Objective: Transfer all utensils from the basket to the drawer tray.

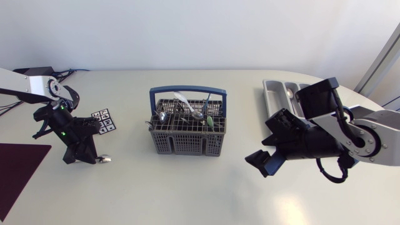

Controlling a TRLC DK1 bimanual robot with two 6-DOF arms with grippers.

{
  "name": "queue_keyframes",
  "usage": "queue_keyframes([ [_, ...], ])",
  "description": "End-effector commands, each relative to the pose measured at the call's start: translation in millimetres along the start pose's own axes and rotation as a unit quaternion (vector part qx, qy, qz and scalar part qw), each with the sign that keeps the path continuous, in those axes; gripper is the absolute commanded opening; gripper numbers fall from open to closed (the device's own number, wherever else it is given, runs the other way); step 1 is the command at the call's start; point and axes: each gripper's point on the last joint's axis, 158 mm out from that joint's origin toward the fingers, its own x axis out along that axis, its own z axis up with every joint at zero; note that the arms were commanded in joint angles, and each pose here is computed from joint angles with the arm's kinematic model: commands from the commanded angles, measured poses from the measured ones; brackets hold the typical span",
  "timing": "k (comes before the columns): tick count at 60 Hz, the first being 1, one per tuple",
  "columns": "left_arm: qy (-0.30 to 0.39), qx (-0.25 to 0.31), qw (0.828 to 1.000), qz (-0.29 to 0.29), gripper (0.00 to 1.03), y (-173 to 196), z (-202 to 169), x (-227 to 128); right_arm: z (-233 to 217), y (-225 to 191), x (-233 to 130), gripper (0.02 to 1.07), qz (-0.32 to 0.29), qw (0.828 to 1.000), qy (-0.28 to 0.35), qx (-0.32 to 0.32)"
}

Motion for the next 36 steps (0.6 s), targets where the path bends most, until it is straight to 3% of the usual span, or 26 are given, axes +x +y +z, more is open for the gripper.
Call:
queue_keyframes([
  [1, -0.004, 0.022, 0.999, -0.029, 0.17, -9, 0, 7, -9, 5, 3, 1.02, 0.006, 1.0, 0.011, -0.009],
  [20, -0.013, 0.026, 0.999, 0.016, 0.15, 2, -4, 7, -11, 6, 3, 1.02, 0.007, 1.0, 0.013, -0.01],
  [28, -0.015, 0.034, 0.999, 0.04, 0.28, 4, -7, 7, -13, 6, 4, 1.02, 0.008, 1.0, 0.014, -0.01],
  [36, -0.011, 0.039, 0.997, 0.059, 0.34, 7, -7, 9, -11, 7, 3, 1.02, 0.008, 1.0, 0.012, -0.011],
])
